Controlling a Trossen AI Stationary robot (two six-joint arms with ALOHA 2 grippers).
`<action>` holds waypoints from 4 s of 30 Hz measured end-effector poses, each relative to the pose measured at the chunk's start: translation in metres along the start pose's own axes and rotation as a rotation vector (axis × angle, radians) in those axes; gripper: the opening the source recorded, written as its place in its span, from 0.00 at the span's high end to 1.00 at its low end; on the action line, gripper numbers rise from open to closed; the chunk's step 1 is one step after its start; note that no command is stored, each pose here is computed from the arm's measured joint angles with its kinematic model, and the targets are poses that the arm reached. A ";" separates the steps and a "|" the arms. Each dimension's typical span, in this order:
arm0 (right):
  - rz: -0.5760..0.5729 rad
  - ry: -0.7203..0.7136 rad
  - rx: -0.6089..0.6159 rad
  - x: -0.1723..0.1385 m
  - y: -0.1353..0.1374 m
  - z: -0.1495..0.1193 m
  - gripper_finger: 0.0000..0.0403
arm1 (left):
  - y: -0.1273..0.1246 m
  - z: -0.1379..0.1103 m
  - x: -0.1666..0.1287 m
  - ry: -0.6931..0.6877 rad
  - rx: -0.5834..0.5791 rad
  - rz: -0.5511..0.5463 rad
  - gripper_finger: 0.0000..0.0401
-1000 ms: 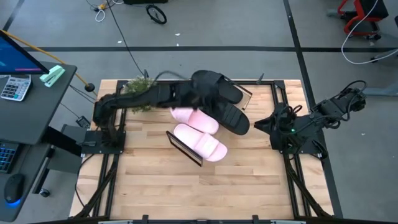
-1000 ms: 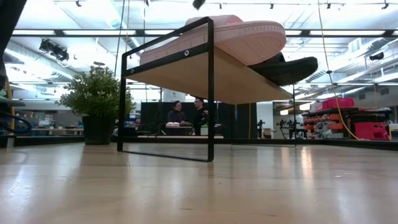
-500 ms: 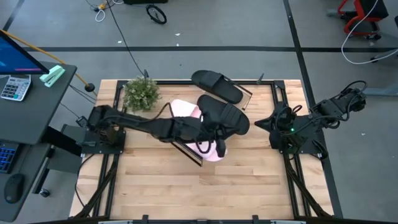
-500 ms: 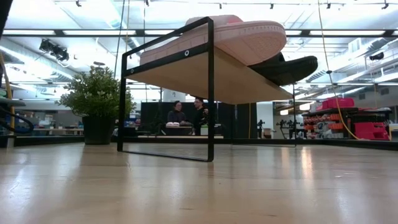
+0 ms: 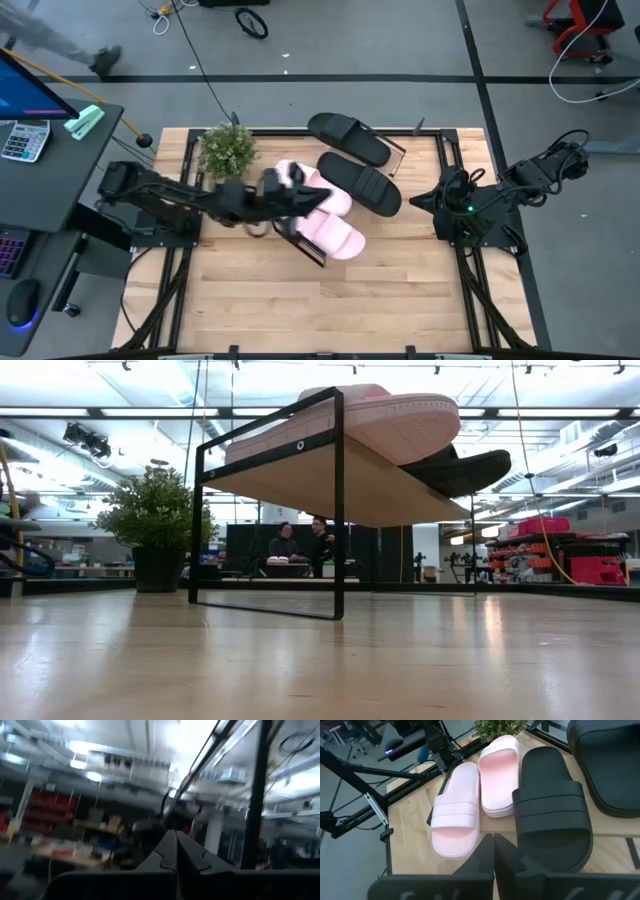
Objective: Pick and place slides into the shelf
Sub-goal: Return to Home Position
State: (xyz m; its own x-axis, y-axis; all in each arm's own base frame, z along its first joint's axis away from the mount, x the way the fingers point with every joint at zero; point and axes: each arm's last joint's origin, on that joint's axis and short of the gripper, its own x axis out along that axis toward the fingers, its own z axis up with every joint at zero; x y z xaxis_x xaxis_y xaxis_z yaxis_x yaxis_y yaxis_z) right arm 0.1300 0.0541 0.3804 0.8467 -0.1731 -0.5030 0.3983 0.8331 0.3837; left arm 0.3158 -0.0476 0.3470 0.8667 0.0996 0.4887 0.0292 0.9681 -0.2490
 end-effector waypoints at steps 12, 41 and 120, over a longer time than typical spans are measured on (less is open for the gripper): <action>-0.010 -0.010 0.059 0.001 -0.001 0.001 1.00 | 0.054 0.004 -0.082 -0.032 0.103 0.085 0.99; -0.101 -0.046 0.195 0.010 -0.015 0.014 1.00 | 0.084 0.005 -0.225 -0.127 0.061 0.115 0.99; -0.097 -0.032 0.244 0.011 -0.015 0.013 1.00 | 0.093 -0.024 -0.266 0.402 0.182 0.209 1.00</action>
State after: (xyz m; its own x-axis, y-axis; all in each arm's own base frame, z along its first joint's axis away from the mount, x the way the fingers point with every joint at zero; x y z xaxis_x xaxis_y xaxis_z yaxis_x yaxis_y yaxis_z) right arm 0.1377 0.0328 0.3795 0.8095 -0.2663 -0.5233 0.5485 0.6609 0.5122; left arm 0.0996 0.0105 0.1737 0.9694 0.2343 0.0734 -0.2226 0.9648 -0.1398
